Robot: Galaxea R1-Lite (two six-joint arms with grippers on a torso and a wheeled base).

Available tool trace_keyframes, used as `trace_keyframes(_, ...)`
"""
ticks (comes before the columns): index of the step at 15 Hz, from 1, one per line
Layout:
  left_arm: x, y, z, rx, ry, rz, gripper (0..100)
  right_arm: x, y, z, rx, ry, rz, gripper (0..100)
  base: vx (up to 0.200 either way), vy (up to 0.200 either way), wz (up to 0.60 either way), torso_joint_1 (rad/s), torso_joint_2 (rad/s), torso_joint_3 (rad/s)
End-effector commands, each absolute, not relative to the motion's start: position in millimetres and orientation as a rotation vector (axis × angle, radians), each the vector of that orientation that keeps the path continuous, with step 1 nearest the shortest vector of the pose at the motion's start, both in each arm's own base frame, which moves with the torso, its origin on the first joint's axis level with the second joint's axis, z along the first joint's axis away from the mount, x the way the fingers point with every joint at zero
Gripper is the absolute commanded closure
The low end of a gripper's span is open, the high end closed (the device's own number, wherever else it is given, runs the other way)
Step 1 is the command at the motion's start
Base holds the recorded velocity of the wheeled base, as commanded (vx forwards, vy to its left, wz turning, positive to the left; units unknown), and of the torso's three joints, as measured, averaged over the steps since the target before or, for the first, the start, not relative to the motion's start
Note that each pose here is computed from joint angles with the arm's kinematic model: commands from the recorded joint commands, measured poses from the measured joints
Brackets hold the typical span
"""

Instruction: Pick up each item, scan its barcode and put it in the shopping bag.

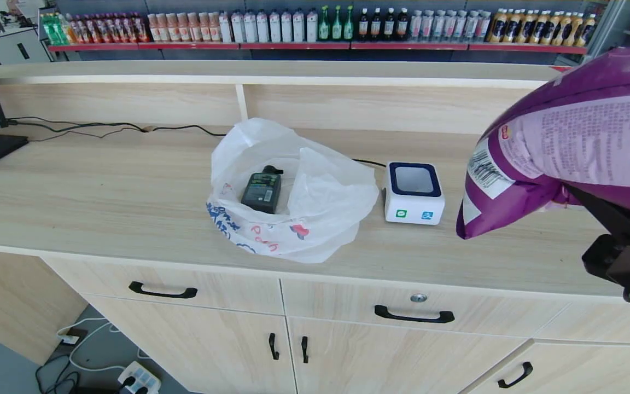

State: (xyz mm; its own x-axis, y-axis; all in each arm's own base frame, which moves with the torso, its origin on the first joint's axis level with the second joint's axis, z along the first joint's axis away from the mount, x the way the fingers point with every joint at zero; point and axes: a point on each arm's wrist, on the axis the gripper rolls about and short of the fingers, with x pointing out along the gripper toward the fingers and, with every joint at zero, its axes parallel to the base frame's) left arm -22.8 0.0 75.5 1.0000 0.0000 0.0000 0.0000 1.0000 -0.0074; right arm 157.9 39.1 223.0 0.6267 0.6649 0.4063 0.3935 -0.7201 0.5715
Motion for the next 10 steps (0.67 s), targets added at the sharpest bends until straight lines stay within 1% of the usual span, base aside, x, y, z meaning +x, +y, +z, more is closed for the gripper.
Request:
trace_keyframes(1, -23, 0, 75, -0.008, 0.000, 0.000, 0, 124, 34, 229, 2.439, 0.860, 0.937, 100, 0.000, 0.000, 0.00, 0.000, 0.00, 0.000)
trace_keyframes(4, -23, 0, 75, -0.008, 0.000, -0.002, 0, 87, 30, 220, 2.414, 0.870, 0.997, 100, 0.000, 0.000, 0.00, 0.000, 0.00, 0.000)
trace_keyframes(8, -23, 0, 75, -0.008, 0.000, 0.000, 0, 87, 30, 219, 2.453, 0.905, 0.981, 100, 0.000, 0.000, 0.00, 0.000, 0.00, 0.000)
trace_keyframes(10, -23, 0, 75, -0.008, 0.000, 0.000, 0, 85, 30, 222, 2.440, 0.907, 1.010, 100, 0.000, 0.000, 0.00, 0.000, 0.00, 0.000)
